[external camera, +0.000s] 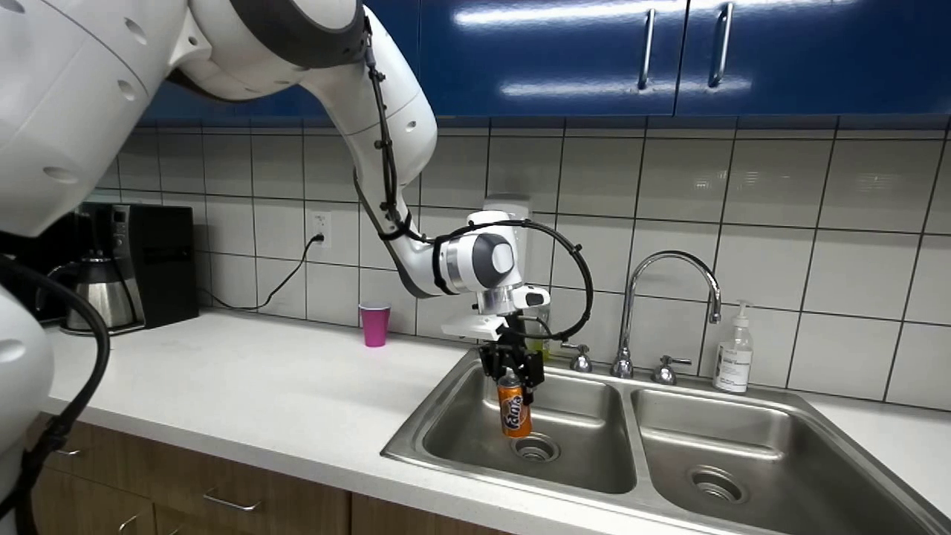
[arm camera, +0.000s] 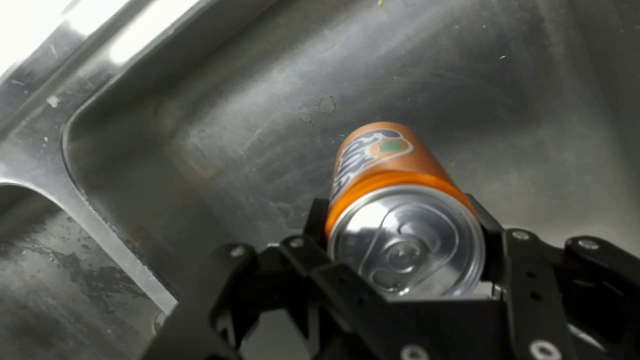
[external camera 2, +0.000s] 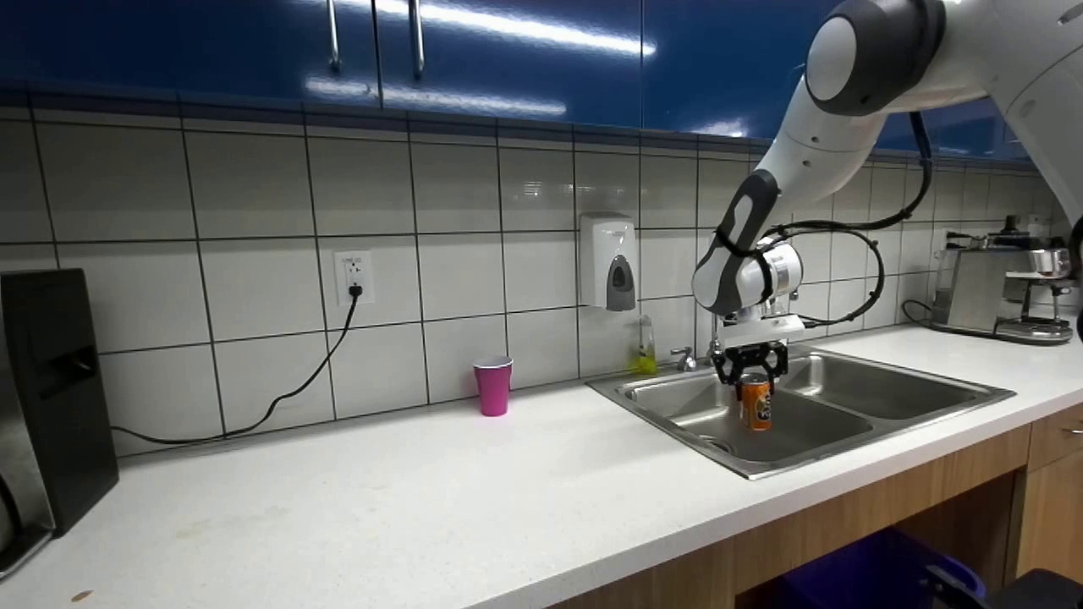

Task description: Put the can inside the sink

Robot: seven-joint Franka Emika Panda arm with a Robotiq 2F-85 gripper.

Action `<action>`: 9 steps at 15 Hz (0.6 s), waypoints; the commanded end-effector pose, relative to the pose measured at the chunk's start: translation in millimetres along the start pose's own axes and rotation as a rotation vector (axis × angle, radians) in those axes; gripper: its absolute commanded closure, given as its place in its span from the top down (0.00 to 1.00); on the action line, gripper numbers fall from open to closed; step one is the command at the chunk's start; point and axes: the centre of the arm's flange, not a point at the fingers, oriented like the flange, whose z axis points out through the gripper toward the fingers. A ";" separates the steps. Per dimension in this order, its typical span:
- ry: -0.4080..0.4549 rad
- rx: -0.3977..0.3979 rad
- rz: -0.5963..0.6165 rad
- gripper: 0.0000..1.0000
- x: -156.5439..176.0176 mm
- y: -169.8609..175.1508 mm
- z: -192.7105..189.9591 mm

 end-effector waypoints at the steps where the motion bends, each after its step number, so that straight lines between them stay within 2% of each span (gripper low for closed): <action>1: 0.010 0.010 0.008 0.39 22.6 11.3 14.6; 9: -0.036 0.008 0.034 0.39 31.7 23.1 63.3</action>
